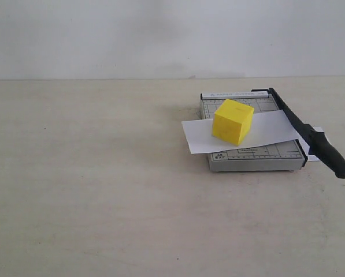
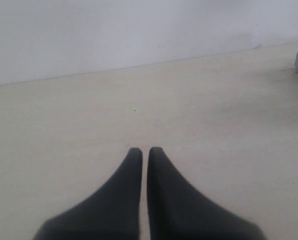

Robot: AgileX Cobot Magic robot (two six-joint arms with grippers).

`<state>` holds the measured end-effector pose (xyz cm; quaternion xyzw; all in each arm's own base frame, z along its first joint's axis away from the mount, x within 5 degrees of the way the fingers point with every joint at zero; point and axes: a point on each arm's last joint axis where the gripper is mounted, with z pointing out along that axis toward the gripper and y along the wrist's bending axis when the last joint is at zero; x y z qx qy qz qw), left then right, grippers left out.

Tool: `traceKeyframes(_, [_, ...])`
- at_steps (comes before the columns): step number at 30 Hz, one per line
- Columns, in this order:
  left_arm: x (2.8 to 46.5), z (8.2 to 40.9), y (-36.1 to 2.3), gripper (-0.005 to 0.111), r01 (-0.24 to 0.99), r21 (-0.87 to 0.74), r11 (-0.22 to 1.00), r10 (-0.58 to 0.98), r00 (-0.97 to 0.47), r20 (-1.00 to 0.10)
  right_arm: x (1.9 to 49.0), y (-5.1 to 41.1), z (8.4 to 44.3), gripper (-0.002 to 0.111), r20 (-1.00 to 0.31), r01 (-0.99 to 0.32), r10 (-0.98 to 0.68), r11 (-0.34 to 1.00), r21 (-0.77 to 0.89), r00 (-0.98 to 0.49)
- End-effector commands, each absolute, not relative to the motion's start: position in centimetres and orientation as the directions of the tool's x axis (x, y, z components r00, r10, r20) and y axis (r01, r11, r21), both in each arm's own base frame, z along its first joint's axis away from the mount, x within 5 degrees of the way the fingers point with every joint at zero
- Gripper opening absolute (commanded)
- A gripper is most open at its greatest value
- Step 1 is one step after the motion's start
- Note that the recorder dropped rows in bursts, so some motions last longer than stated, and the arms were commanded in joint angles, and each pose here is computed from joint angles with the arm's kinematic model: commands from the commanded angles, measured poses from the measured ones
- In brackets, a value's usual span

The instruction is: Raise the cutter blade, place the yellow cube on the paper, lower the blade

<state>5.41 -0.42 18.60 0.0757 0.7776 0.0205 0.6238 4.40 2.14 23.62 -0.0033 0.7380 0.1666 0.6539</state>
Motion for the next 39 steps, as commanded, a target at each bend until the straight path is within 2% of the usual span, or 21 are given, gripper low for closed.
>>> traceKeyframes(1, [5.4, 18.6, -0.5, 0.004, 0.094, 0.119, 0.988, 0.137, -0.206, -0.969, 4.6, 1.6, 22.3, 0.0, -0.963, -0.153, 0.192, 0.963, 0.223, -0.19])
traceKeyframes(8, [5.4, 18.6, -0.5, 0.004, 0.094, 0.119, 0.988, 0.137, -0.206, -0.969, 4.8, 1.1, 21.3, 0.0, -0.955, -0.094, 0.199, 0.97, 0.224, -0.22])
traceKeyframes(39, [5.4, 18.6, -0.5, 0.004, 0.094, 0.119, 0.988, 0.137, -0.206, -0.969, 4.8, 1.2, 20.9, 0.0, -0.952, -0.093, 0.196, 0.971, 0.222, -0.235])
